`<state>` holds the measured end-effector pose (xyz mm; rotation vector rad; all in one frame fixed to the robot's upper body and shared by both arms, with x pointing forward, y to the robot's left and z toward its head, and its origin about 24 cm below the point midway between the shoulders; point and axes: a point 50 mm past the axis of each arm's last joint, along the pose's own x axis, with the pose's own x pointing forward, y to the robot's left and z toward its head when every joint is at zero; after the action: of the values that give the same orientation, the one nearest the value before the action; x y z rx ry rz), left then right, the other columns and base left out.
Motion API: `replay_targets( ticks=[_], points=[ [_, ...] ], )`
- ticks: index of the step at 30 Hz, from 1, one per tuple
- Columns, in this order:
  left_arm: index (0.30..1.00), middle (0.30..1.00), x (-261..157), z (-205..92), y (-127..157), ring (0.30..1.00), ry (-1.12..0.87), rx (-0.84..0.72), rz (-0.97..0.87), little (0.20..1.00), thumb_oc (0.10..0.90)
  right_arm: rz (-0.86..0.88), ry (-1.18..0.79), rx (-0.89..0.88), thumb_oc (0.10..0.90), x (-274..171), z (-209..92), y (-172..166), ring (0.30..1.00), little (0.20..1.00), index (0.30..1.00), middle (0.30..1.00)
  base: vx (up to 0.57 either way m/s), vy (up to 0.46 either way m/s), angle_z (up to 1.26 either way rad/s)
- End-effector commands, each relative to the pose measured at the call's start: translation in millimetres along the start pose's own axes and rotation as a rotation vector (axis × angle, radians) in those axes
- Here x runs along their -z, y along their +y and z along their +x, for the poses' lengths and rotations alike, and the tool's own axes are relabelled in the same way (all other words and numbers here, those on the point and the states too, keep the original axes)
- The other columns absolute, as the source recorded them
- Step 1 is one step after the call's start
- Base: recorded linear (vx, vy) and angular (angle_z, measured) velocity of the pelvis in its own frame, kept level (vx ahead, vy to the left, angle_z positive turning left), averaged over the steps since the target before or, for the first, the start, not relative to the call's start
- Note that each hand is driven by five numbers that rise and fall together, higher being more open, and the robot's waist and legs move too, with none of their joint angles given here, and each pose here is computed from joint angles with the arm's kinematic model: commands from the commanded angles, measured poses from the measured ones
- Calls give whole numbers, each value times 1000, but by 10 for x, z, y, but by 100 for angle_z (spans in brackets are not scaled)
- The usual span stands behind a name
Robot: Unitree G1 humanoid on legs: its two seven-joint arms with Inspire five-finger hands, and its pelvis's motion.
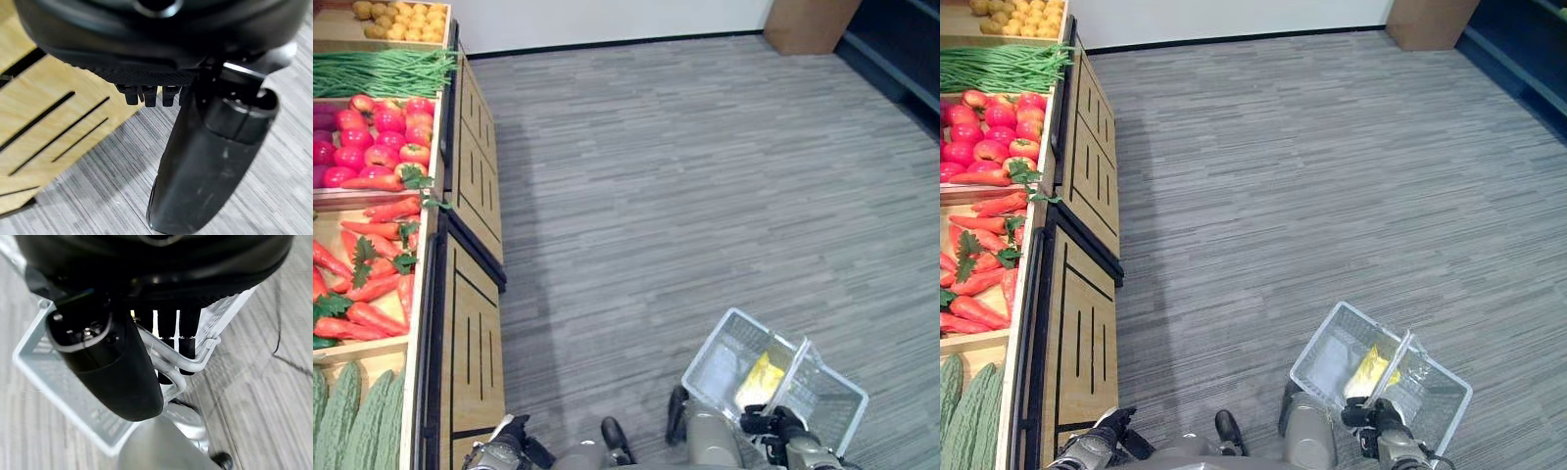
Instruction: Get the vegetables into the basket
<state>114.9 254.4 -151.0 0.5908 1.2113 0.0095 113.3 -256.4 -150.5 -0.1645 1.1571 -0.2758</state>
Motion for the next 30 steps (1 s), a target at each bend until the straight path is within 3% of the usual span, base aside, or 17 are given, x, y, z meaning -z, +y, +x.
replay_targets(
  ticks=[1, 18, 30],
  points=[
    [1000, 1000, -109, 18, 81, 1000, -22, -40, -58, 1000, 900, -108, 99, 28, 400, 304, -41, -135, 300, 300, 300, 300, 425, -224, -2],
    [1000, 1000, -45, 4, -76, 1000, 30, -8, -159, 1000, 900, -241, 97, 46, 400, 274, -44, -340, 300, 300, 300, 300, 273, -242, 21],
    [1000, 1000, 7, -8, -132, 1000, 30, 11, -115, 1000, 900, -253, 144, 48, 400, 398, -64, -320, 300, 300, 300, 300, 142, 223, 11]
  ],
)
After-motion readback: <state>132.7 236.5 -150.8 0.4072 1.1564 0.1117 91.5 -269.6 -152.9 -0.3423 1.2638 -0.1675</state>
